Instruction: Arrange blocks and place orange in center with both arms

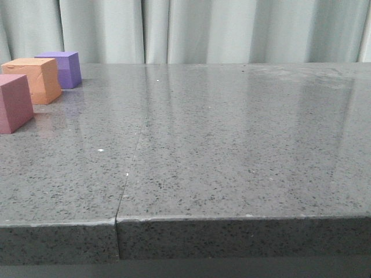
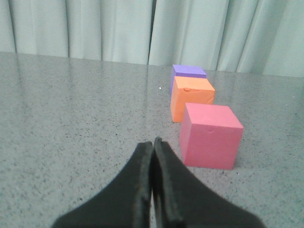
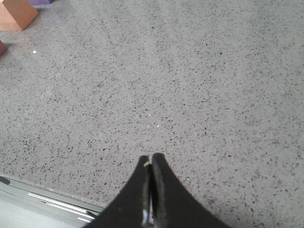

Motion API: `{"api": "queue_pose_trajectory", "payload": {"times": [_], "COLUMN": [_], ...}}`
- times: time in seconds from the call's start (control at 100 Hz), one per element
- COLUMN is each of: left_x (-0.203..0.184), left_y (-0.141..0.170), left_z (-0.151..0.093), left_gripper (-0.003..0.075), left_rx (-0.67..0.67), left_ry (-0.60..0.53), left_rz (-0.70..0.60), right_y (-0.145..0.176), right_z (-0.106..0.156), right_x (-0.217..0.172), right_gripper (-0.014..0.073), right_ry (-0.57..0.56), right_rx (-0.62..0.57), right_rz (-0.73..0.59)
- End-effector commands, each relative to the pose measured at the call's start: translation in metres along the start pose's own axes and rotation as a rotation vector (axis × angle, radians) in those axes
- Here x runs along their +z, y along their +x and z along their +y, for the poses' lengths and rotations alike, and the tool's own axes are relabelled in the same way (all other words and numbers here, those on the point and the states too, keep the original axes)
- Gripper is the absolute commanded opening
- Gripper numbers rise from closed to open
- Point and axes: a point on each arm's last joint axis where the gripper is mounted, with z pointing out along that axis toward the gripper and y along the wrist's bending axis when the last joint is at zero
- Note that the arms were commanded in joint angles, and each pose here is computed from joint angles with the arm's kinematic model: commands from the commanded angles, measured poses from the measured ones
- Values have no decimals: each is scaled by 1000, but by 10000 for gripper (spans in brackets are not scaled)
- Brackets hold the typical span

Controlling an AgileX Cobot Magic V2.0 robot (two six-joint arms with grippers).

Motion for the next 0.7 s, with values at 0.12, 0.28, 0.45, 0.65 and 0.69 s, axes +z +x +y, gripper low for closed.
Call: {"api": "queue_pose_trajectory", "payload": {"times": [0.12,0.28,0.45,0.65,0.69], "left_x": [0,0,0,0,0], "left_y": [14,16,16,16,16], "left_z": [1,2,2,2,2], "left_gripper": [-20,-20,-20,-20,-20], "left_rx": [18,31,31,31,31], "left_ry": [17,5,4,4,4], "left_rz": [-168,-137,-135,-135,-135], "right_y": [-14,-14,-14,-14,-14], "right_z": [4,4,4,4,4], "right_x": [-4,-4,-4,-4,-4], "right_gripper": [-67,-67,-67,-67,-67], "right_ry": [-23,-22,-22,-22,-22], "right_rx": [-22,-22,-22,-22,-22], "right_rz": [-94,-93,-93,-93,-93]}}
